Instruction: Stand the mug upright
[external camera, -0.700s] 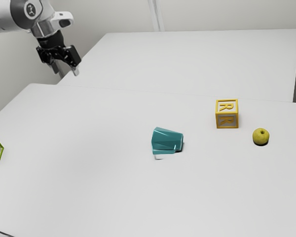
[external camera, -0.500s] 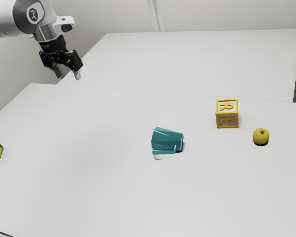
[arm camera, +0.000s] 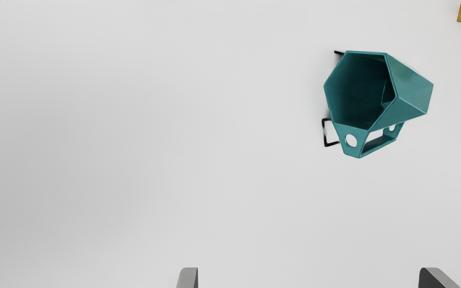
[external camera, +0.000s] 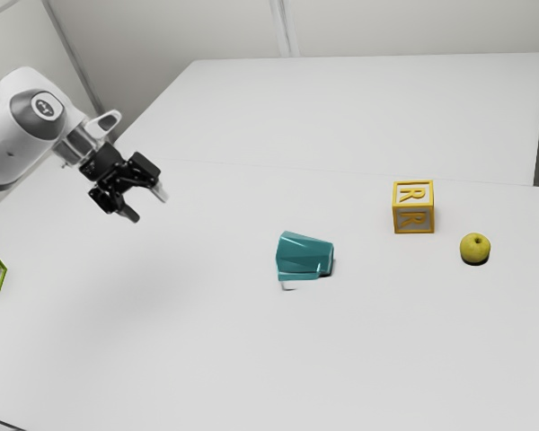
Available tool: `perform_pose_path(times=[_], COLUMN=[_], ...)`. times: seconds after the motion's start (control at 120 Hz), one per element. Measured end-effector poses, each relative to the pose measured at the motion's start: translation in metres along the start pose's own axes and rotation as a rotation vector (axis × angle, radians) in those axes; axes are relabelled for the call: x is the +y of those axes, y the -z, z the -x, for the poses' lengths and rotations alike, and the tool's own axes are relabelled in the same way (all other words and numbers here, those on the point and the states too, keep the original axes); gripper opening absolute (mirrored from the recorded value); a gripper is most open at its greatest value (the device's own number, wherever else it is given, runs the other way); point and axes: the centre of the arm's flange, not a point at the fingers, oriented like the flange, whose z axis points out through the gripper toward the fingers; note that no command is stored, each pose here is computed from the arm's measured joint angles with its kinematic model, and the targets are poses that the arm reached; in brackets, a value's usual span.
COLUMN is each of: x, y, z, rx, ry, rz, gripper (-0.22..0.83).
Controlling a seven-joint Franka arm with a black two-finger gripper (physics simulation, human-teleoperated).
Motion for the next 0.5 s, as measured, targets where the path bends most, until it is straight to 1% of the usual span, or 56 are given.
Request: perform_pose_path(times=[0.058, 0.1, 0.158, 0.217, 0.267, 0.5], x=[-0.006, 0.0, 0.03, 0.066, 0.078, 0.059], y=[-0.01, -0.022, -0.055, -0.093, -0.113, -0.156], z=[-0.007, -0.012, -0.017, -0.017, -0.017, -0.035], rx=[0.019, 0.022, -0.004, -0.043, -0.059, -0.052], ry=[0.026, 0.022, -0.022, -0.074, -0.092, -0.036], rz=[0.029, 0.039, 0.044, 0.046, 0.046, 0.125], gripper=[0.62, 0.62, 0.62, 0.61, 0.61, 0.61])
